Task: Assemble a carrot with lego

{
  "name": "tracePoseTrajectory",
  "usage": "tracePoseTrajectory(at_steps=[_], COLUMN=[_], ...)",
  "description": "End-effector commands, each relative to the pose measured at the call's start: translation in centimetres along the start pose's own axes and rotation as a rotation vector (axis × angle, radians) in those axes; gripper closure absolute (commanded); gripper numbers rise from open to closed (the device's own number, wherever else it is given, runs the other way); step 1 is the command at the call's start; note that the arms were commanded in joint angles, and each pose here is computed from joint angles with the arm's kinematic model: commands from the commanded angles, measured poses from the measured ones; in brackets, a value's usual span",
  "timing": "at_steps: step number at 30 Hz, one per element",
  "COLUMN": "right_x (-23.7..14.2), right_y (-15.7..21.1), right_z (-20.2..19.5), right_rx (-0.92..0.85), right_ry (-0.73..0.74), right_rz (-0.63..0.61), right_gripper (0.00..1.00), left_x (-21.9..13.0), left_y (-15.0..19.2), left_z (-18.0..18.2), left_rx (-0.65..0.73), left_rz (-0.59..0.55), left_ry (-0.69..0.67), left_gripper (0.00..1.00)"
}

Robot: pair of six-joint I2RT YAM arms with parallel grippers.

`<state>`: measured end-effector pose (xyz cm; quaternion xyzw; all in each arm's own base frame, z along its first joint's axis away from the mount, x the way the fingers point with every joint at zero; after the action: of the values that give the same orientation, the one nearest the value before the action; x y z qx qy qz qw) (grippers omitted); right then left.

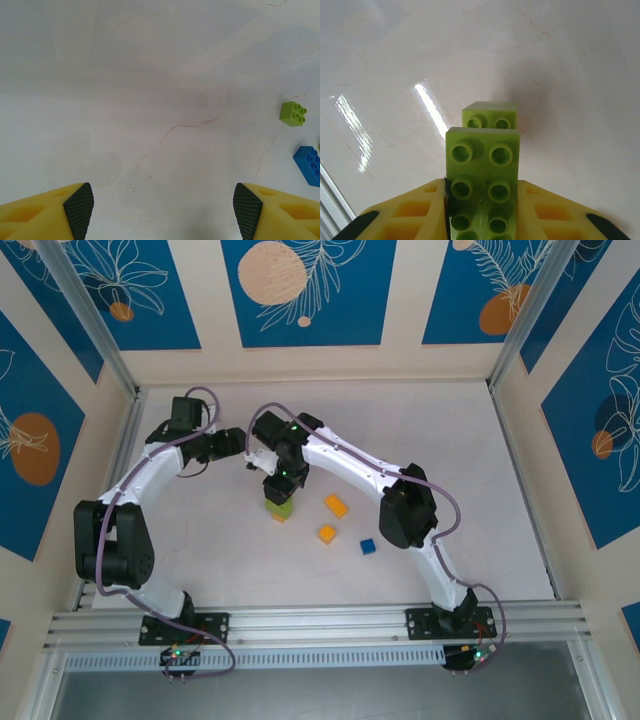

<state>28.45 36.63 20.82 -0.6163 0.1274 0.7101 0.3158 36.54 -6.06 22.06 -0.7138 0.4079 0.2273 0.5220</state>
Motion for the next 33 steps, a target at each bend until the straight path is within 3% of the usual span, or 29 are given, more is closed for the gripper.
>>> tracePoseTrajectory(at_steps=[1,28,33], right_x=[1.1,4.5,4.6], right_y=[-0.1,2.7,2.6], right_z=[-0.1,-0.5,0.1], right_rx=[0.004,-0.039,-0.043], right_ry=[-0.037,0.000,-0.015], right_rz=[0.025,0.210,0.199], right_gripper=[0.69,0.68,0.68], left_x=[-0.5,-0.6,-0.6], left_y=[-0.5,-0.4,-0.5], left_z=[0.3,0.3,0.3], left_rx=[-0.009,-0.011,-0.011], left_rz=[-0.028,-0.030,-0.032], left_ry=[0.017,0.018,0.018], left_gripper=[0.23,0.23,0.23])
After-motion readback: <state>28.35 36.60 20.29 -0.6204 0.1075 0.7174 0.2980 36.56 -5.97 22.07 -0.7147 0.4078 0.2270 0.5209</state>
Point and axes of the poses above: each hand's point on the last joint's axis, 136 mm out from that joint toward the fingers, its own x axis out along the fingers, its own z axis along the line the jaws close on, y = z × x, the point moved 9 cm from there along -x, back along the fingers, and after that the axes turned 7 degrees about x, right-handed, at the moved point
